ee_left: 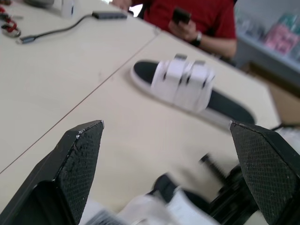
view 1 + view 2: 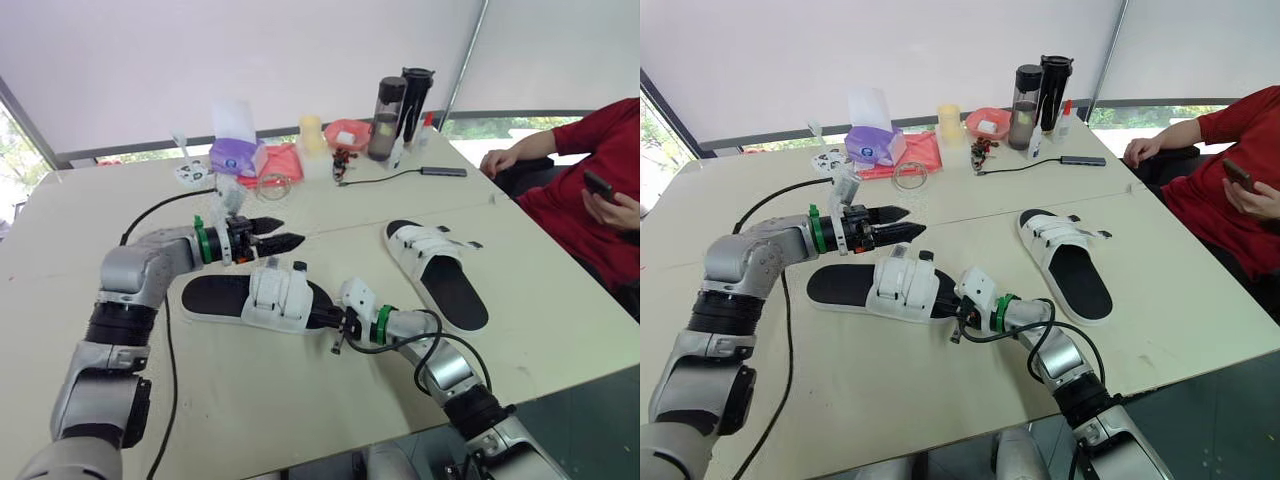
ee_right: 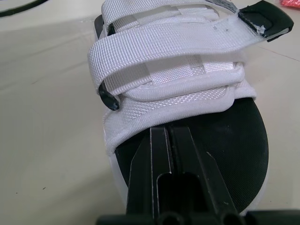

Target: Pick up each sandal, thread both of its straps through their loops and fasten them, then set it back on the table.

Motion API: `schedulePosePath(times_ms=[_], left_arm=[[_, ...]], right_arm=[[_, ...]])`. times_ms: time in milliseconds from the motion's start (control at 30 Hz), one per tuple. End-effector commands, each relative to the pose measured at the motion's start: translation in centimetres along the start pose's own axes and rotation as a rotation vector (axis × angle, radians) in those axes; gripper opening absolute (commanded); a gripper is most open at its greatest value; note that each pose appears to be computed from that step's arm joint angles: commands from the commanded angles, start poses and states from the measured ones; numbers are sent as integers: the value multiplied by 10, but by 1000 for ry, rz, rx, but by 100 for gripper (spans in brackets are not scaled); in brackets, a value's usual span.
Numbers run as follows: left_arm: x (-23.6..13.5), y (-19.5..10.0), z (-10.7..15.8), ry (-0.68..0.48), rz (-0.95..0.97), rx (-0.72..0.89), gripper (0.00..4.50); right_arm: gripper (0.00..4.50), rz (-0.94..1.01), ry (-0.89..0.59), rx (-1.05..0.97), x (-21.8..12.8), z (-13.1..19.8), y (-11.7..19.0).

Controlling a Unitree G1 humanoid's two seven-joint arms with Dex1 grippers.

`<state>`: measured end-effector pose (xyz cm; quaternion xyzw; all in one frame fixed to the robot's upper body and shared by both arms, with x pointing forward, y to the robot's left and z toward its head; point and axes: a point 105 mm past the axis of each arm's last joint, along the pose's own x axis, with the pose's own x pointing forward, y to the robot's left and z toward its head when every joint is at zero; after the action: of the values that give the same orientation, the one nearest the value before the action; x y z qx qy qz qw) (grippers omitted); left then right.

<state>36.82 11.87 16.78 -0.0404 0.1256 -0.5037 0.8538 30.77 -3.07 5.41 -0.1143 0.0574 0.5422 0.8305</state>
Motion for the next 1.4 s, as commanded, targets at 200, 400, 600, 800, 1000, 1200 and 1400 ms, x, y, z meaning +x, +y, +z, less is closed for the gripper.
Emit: schedulePosePath(times_ms=[200,400,600,800,1000,1200,1400], left_arm=[[15,-2,0,123,-169,79,443],[15,-3,-5,191,-250,57,443],[15,1,-14,239,-264,45,443],[19,-2,-21,248,-291,39,217],[17,-5,-21,249,-315,32,7],[17,-6,-10,211,-318,51,7],[19,-11,28,85,-333,55,7]], right_arm=[[0,-4,311,171,-15,-88,19],[0,-9,302,171,-12,-87,21],[0,-16,295,176,-10,-87,22],[0,-19,297,174,-11,-88,22],[0,-20,300,174,-12,-88,22],[0,-21,299,175,-12,-88,21],[0,-22,300,176,-12,-87,20]])
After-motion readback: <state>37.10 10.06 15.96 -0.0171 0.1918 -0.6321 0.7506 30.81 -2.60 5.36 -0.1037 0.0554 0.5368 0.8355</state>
